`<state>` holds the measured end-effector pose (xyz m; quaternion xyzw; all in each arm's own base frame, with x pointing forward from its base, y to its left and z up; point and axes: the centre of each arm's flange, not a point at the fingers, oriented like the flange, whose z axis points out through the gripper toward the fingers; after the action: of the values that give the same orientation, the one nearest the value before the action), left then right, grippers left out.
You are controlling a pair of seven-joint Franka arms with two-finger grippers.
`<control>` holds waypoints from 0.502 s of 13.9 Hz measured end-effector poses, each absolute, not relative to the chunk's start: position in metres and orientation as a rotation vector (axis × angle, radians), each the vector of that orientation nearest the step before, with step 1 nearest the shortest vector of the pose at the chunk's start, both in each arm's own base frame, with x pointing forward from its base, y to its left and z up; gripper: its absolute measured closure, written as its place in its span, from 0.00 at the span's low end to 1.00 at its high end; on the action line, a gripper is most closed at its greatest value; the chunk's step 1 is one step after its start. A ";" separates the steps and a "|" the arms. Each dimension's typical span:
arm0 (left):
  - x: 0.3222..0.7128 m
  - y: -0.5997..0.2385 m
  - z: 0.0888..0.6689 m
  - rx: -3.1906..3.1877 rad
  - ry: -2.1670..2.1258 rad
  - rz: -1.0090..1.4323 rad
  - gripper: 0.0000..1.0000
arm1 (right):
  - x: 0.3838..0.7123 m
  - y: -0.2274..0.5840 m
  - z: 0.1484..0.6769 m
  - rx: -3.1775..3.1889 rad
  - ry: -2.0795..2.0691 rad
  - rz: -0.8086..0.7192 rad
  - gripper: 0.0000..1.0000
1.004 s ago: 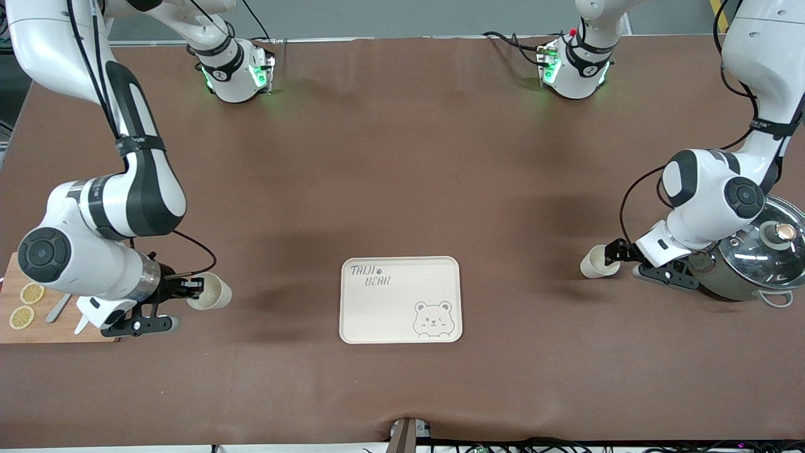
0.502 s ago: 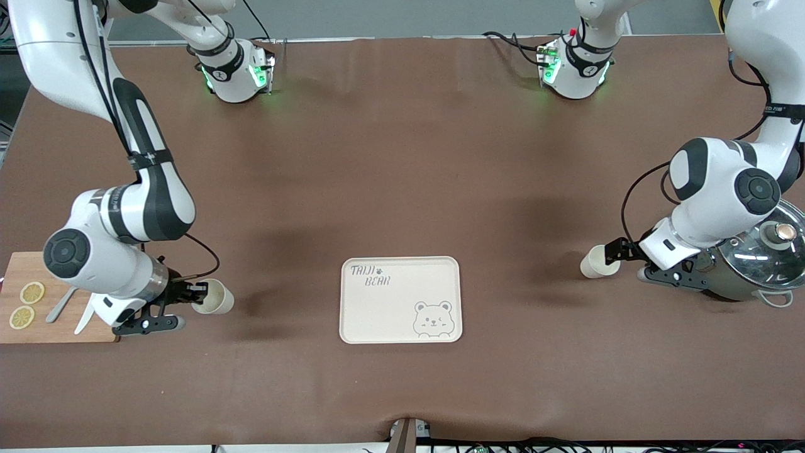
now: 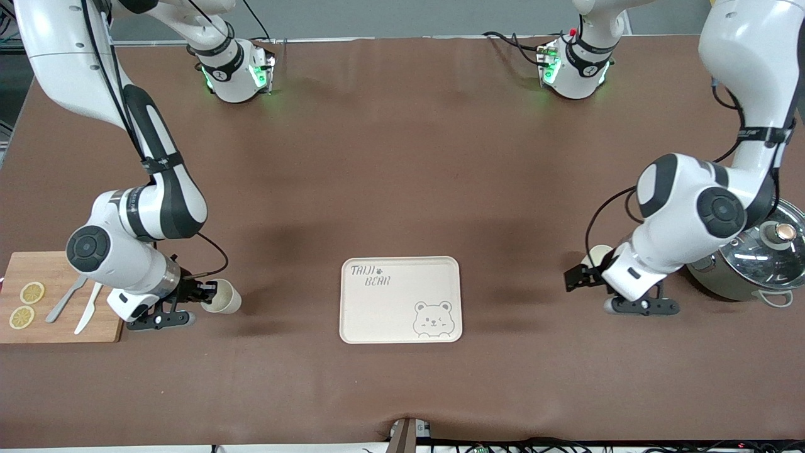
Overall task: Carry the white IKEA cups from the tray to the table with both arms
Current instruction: 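Lower both cups onto the table and open both grippers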
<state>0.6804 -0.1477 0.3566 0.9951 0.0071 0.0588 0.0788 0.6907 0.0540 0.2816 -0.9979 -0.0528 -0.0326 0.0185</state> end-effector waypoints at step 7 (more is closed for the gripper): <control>0.683 -0.253 0.304 3.029 0.178 0.133 0.00 | 0.691 0.056 0.260 -3.094 -0.165 -0.100 0.97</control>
<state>0.6826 -0.2527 0.3037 0.9960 0.0586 0.0438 0.0520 0.6908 0.0557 0.2604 -0.9978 -0.0532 -0.0324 0.0209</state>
